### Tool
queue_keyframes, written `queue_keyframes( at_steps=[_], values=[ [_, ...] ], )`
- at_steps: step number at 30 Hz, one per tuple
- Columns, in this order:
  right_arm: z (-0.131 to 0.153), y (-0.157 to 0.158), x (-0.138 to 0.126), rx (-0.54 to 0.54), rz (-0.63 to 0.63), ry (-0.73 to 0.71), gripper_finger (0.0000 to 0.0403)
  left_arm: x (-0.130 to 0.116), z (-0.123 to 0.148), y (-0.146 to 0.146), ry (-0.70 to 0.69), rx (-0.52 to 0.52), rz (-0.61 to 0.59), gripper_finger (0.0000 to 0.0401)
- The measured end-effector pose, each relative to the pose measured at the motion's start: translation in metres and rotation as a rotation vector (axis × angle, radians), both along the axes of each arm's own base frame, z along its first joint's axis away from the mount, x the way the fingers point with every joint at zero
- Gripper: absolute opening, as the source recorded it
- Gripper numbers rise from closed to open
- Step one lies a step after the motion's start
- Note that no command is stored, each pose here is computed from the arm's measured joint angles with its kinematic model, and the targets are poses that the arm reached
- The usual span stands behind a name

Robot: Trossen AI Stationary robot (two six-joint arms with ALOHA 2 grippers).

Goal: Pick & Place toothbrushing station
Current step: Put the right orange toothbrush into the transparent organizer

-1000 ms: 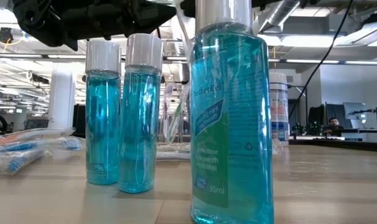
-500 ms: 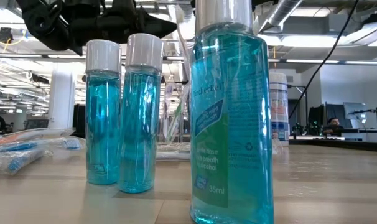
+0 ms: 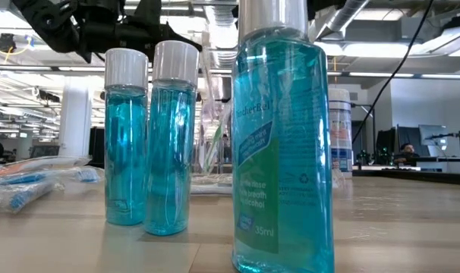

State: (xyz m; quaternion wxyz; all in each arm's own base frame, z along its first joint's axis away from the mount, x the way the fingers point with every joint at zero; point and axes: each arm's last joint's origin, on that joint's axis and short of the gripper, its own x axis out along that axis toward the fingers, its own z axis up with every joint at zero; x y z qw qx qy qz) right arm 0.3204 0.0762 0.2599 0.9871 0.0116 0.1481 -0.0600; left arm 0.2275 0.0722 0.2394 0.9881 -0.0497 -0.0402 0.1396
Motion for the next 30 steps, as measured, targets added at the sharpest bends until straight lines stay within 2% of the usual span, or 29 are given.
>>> queue_keyframes(
  at_steps=[11,30],
  values=[
    [0.000,-0.004,0.001,0.001,-0.011,-0.003,0.0118,0.004,-0.014,0.009,0.081,-0.006,0.101,0.0000],
    [0.000,-0.004,0.001,0.000,-0.011,-0.003,0.0118,0.018,-0.047,0.020,0.192,-0.067,0.145,0.0000]
  ],
)
